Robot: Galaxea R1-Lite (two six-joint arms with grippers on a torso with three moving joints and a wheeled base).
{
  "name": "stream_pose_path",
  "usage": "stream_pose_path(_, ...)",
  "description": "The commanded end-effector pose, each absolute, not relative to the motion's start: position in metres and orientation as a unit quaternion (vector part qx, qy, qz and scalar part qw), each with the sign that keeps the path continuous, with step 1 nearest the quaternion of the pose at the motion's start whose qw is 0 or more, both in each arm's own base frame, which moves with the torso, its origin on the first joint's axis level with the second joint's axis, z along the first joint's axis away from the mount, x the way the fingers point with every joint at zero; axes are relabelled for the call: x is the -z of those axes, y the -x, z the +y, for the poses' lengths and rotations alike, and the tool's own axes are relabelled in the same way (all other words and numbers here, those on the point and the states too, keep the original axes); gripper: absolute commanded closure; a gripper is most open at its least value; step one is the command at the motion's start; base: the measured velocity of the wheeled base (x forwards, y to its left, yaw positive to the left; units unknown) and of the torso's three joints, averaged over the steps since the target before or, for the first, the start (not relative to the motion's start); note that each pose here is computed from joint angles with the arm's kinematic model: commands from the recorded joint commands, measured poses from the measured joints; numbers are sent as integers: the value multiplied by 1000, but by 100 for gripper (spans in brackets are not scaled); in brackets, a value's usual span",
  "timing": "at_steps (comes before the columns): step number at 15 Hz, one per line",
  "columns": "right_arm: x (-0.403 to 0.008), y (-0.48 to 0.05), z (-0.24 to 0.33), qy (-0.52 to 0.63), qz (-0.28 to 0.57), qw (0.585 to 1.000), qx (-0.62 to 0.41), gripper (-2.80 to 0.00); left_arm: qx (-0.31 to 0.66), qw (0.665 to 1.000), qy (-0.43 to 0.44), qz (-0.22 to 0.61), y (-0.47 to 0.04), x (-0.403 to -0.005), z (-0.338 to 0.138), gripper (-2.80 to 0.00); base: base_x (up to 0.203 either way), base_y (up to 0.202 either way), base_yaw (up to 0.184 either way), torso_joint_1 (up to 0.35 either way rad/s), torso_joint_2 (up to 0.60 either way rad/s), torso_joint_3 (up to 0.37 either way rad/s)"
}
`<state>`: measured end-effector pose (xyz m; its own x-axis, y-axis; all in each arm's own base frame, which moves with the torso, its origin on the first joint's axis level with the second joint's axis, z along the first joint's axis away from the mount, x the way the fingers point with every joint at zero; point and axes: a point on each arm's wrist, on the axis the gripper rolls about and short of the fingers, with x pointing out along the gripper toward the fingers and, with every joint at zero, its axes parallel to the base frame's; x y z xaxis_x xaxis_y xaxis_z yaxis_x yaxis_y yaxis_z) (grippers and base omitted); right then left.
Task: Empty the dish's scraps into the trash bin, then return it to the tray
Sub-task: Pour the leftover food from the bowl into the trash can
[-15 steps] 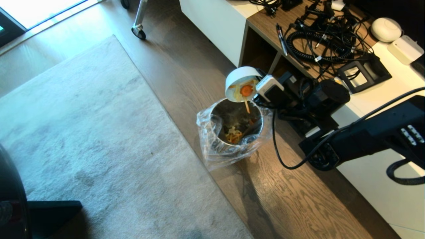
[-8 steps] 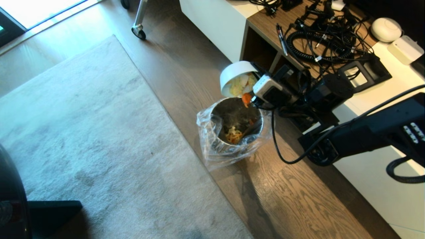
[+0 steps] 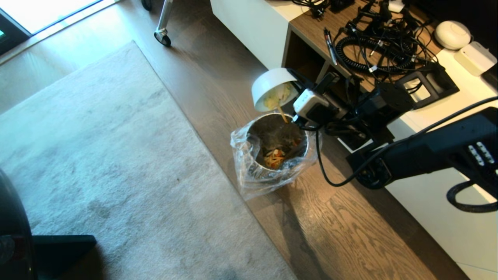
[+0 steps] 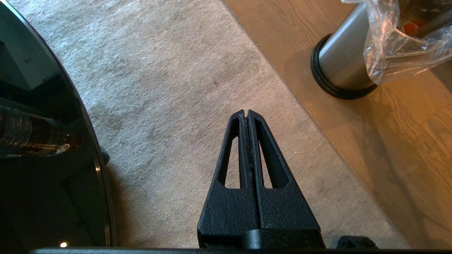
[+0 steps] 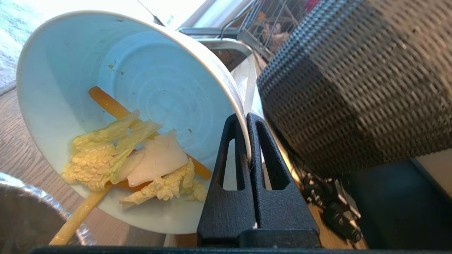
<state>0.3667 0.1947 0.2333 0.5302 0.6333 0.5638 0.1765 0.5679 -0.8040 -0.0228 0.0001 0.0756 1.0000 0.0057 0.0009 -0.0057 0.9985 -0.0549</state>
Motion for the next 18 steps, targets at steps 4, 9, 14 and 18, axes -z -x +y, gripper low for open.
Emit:
stream_pose_path(4,-243,-368,197,444,-503,726,-150,0,-3,1000,28,-1,23,-76,0,0,0,0,0,0,0,0)
stream_pose_path(9,-250,-366,196,442,-527,710,-154,0,-3,1000,28,-1,23,-76,0,0,0,0,0,0,0,0)
stream_pose_path(14,-258,-360,194,429,-543,705,-153,0,-3,1000,28,-1,23,-76,0,0,0,0,0,0,0,0)
stream_pose_path(18,-271,-354,191,413,-556,706,-149,0,-3,1000,28,-1,23,-76,0,0,0,0,0,0,0,0)
